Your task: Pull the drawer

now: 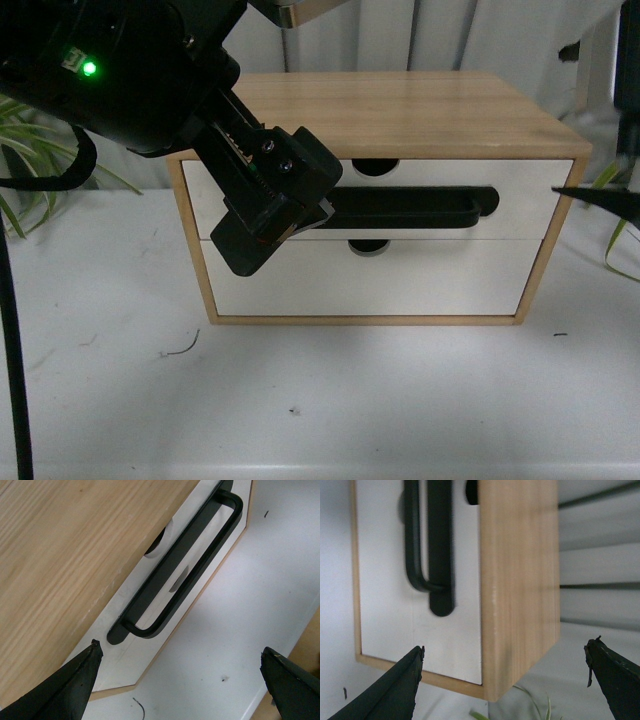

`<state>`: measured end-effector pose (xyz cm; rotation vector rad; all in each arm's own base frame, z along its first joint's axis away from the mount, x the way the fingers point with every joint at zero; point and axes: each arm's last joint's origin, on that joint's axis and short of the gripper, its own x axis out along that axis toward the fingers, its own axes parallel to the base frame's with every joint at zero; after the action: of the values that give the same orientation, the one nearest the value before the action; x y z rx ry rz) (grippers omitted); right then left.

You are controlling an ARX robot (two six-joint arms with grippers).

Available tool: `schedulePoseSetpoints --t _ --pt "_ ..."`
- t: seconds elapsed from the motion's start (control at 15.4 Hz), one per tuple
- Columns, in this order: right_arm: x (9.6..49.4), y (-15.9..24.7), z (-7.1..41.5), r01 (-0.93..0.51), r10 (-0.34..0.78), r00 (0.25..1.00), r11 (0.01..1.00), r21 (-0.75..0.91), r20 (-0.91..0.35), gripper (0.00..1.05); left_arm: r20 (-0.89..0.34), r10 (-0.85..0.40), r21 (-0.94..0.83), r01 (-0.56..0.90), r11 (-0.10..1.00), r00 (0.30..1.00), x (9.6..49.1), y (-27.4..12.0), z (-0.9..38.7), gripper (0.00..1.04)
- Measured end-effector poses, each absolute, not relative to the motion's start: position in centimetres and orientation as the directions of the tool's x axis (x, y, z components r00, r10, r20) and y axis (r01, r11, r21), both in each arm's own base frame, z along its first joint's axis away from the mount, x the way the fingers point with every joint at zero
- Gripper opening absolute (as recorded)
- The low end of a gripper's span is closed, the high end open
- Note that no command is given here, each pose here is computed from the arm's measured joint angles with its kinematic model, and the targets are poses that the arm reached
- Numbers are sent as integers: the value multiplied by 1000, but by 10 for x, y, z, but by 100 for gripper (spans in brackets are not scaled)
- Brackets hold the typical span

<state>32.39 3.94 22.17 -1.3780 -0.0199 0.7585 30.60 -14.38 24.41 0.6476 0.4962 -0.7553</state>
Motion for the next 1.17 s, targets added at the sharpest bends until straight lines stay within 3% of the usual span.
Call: schedulePoseSetpoints --t 0.13,0.39,1.17 --pt "323 40 212 -472 490 727 -152 -869 -481 98 -641 -456 396 775 493 618 314 -157 248 98" --pt "324 58 195 -530 509 652 -224 -818 -562 98 -702 -494 349 853 389 513 314 -182 223 98" --pt "352 82 161 -623 512 577 -228 -748 -636 98 -699 -514 324 861 391 496 338 -192 194 98"
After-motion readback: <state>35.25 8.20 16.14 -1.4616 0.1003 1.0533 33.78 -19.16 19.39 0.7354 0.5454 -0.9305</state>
